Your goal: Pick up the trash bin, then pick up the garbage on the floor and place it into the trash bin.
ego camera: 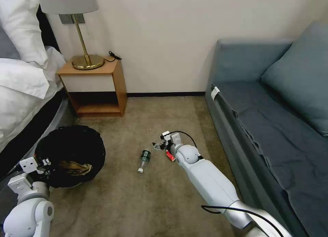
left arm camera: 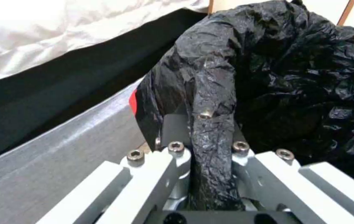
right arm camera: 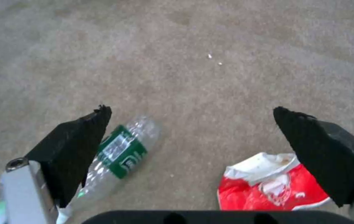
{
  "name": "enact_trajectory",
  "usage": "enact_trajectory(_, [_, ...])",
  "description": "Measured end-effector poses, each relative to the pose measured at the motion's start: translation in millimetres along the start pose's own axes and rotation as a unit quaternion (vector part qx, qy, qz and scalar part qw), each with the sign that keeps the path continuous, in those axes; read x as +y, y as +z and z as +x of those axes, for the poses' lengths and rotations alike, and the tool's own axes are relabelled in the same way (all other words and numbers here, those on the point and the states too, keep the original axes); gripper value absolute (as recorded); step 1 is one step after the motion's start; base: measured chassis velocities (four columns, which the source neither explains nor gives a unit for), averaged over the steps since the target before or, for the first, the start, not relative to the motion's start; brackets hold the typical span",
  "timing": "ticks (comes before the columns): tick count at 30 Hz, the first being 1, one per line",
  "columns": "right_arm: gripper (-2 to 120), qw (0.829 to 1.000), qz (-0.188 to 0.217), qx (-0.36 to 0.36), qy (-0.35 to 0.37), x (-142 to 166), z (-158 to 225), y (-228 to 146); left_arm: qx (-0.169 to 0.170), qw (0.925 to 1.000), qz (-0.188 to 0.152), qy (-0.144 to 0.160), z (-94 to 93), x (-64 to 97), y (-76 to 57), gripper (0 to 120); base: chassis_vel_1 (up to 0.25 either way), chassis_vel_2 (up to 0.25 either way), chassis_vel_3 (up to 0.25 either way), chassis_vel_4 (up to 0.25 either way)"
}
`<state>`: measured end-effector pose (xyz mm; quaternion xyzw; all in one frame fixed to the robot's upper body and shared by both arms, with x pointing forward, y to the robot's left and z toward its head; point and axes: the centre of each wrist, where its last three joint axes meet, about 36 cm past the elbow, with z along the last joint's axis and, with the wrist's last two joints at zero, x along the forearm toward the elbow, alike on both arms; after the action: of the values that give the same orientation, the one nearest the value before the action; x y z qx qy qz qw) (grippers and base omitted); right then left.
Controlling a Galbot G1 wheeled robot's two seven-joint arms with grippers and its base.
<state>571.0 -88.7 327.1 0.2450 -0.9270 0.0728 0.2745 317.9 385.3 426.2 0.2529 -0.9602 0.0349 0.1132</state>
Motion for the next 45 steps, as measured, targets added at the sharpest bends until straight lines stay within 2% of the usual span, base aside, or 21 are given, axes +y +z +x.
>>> enact_trajectory(36, [100, 1.0, 0.014, 0.007, -0.005, 4.1, 3.3, 7.2, -0.007, 1.0, 0.005, 0.002, 3.3, -2.2, -7.5, 4, -0.062, 0.062, 0.066, -0.062])
enact_trajectory(45, [100, 0.999, 0.016, 0.02, -0.019, 20.4, -0.6, 8.5, -0.007, 1.0, 0.006, 0.002, 2.8, 1.3, -10.1, 4, -0.056, 0.057, 0.065, -0.055])
